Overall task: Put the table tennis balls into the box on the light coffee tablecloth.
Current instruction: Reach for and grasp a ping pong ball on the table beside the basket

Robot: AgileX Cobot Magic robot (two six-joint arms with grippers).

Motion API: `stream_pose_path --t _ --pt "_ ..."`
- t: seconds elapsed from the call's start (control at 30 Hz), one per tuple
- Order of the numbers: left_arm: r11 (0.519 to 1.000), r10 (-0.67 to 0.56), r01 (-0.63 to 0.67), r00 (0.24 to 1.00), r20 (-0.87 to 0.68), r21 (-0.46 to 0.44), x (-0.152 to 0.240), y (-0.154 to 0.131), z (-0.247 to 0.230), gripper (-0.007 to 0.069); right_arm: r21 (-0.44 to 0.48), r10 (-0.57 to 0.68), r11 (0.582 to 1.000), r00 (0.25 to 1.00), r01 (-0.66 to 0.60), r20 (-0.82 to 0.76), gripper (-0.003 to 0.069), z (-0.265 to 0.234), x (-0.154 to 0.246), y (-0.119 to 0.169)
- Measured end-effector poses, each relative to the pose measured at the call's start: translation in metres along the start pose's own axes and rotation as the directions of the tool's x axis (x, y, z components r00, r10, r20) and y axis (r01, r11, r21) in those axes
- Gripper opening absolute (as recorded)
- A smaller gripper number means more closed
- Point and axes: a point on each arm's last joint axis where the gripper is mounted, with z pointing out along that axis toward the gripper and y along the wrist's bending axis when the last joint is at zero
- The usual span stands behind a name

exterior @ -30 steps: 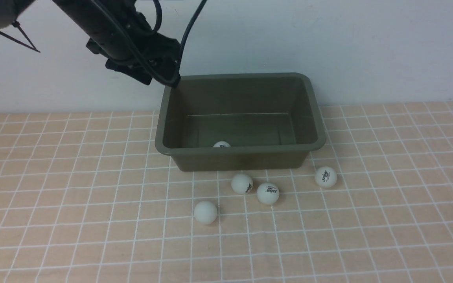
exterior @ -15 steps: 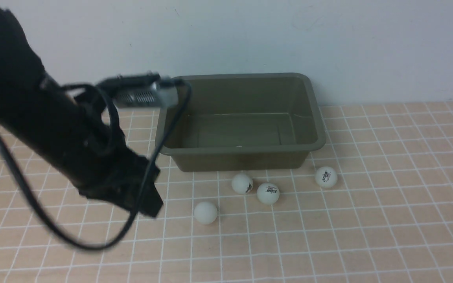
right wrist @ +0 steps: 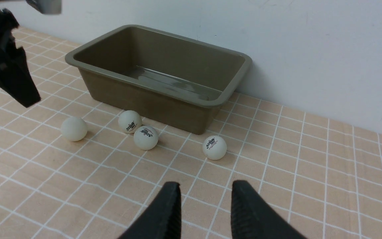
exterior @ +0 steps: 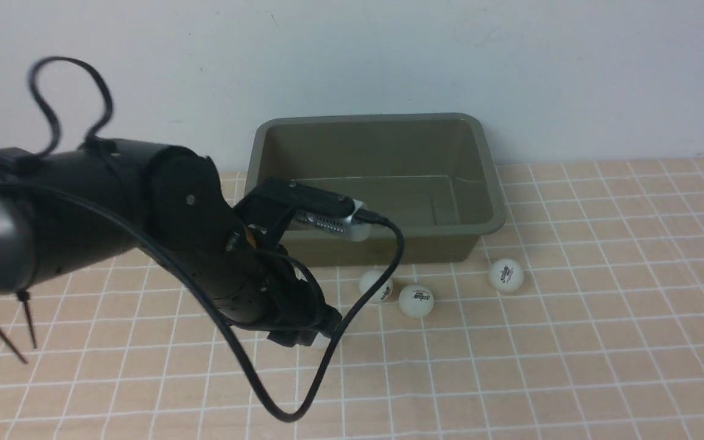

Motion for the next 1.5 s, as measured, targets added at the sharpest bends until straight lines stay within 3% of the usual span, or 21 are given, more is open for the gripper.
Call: stream_pose_path --t 0.27,0.6,0.7,0.83,0.97,1.13,1.37,1.5 --pt "1.0 -0.012 0.013 0.999 0.048 -0.02 -0.008 0.006 0.035 0.0374 0.0 0.0 1.0 1.0 0.0 -0.001 0.0209 0.0 0.0 0.0" --pt "0.998 0.056 -0.052 0.994 0.09 -0.043 -0.013 0.011 0.061 0.0376 0.0 -0.001 1.0 1.0 0.001 -0.001 0.0209 0.0 0.0 0.0" --pt "0.998 0.054 -0.051 0.996 0.067 -0.043 -0.01 0.012 0.071 0.0363 0.0 -0.001 1.0 1.0 0.001 -0.001 0.0209 0.0 0.0 0.0" --pt "0.997 0.067 -0.065 0.997 0.047 -0.04 -0.009 0.012 0.072 0.0273 0.0 -0.001 1.0 1.0 0.001 -0.001 0.0209 0.0 0.0 0.0" --pt "0.995 0.093 -0.091 0.995 0.041 -0.039 -0.008 0.012 0.072 0.0273 0.0 -0.001 1.0 1.0 0.001 -0.001 0.0209 0.0 0.0 0.0" --pt "0.997 0.077 -0.078 0.996 0.044 -0.001 -0.017 0.005 0.054 0.0273 0.0 -0.001 1.0 1.0 0.001 -0.001 0.0209 0.0 0.0 0.0" --pt "0.985 0.129 -0.143 0.982 0.136 0.1 -0.051 -0.016 -0.015 0.0273 0.001 -0.002 1.0 1.0 0.002 -0.002 0.0209 0.0 0.0 0.0" --pt "0.975 0.183 -0.208 0.951 0.248 0.078 -0.077 -0.015 -0.038 0.0273 0.001 -0.002 1.0 1.0 0.002 -0.002 0.0209 0.0 0.0 0.0"
